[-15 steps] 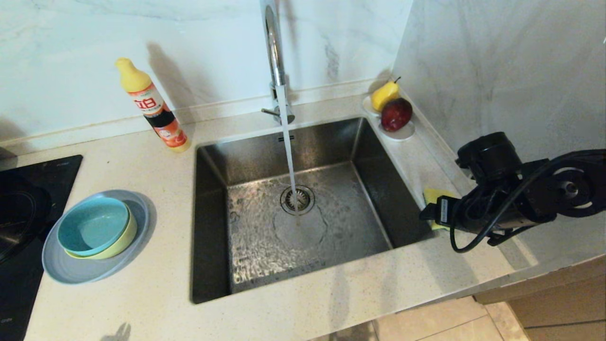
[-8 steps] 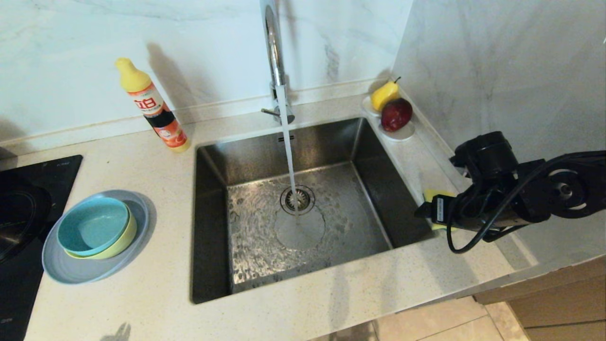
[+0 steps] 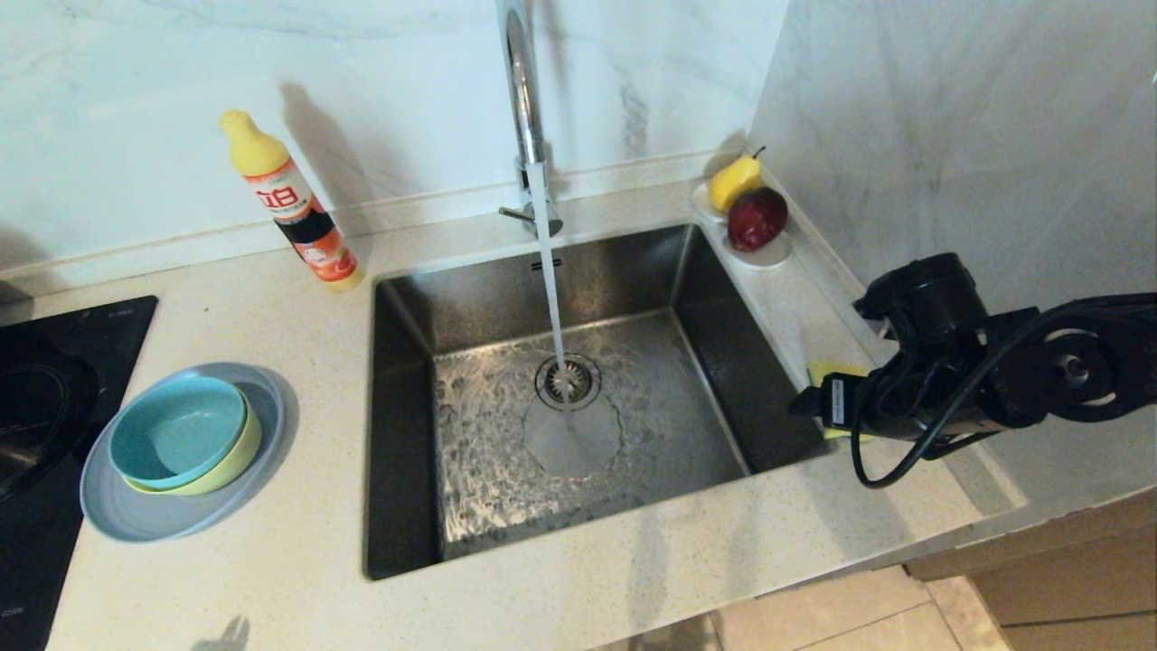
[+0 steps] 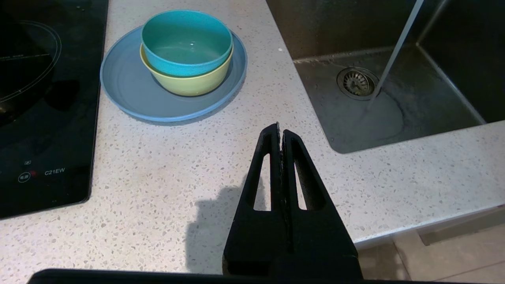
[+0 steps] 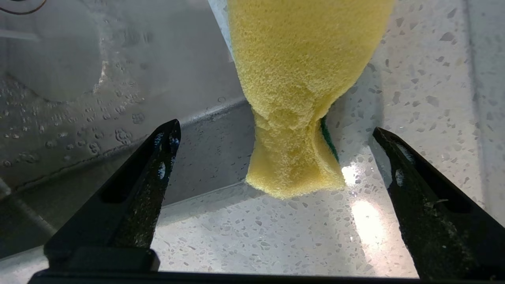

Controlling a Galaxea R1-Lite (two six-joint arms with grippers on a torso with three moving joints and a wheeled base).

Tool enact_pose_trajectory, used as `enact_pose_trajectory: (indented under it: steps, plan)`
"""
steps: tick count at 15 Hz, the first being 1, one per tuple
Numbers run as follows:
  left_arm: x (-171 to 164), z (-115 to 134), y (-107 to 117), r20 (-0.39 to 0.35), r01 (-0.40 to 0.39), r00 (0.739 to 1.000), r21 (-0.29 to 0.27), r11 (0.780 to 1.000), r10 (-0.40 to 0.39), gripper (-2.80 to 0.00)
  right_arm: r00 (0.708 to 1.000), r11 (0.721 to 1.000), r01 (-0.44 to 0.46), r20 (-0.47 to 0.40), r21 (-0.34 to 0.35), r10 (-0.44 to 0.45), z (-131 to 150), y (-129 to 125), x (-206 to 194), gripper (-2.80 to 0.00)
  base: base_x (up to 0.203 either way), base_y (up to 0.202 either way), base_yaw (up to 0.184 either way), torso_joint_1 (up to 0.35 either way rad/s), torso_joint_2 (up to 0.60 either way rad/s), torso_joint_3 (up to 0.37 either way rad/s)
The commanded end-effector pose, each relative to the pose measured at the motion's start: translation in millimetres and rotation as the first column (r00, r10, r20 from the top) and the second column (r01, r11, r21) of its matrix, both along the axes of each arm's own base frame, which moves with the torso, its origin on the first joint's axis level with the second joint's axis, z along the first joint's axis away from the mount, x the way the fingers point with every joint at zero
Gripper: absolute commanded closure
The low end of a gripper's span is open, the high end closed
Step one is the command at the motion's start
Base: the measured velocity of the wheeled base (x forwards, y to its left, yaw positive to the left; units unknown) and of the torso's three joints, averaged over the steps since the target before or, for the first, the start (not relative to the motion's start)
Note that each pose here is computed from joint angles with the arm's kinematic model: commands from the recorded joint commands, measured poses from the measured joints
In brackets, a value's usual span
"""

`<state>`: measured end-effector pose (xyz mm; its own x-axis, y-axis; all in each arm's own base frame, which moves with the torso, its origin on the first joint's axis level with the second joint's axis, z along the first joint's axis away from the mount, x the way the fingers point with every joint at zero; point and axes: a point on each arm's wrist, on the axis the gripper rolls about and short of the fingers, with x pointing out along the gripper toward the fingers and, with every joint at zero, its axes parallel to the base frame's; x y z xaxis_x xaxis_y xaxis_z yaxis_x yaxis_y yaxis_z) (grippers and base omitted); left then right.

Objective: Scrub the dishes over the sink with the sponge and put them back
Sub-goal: Pick up a bowl and the sponge

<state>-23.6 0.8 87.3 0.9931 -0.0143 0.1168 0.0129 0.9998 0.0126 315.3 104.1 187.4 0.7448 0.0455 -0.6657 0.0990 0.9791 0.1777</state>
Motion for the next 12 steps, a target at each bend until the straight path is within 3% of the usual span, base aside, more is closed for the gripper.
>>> enact_pose_trajectory:
  steps: [1,2,3,12]
  plan:
    - [3.1,-11.1,-0.1,-0.037,-0.001,0.999,0.001,1.000,0.001,0.00,1.000,1.000,-0.003,0.009,-0.002,0.003,4.1,-0.5,-3.3,-2.80,0.000,0.000,0.000,0.000,0.00,0.000]
    - [3.1,-11.1,-0.1,-0.037,-0.001,0.999,0.001,1.000,0.001,0.00,1.000,1.000,-0.009,0.009,-0.009,0.009,3.7,-0.4,-3.0,-2.80,0.000,0.000,0.000,0.000,0.00,0.000]
    - [3.1,-11.1,-0.1,-0.037,-0.001,0.999,0.001,1.000,0.001,0.00,1.000,1.000,-0.011,0.006,-0.013,0.011,2.6,-0.1,-2.3,0.00,0.000,0.000,0.000,0.000,0.00,0.000]
    - [3.1,-11.1,-0.1,-0.037,-0.001,0.999,0.001,1.000,0.001,0.00,1.000,1.000,-0.006,-0.006,-0.016,0.006,-1.6,-1.0,-0.2,0.00,0.000,0.000,0.000,0.000,0.00,0.000]
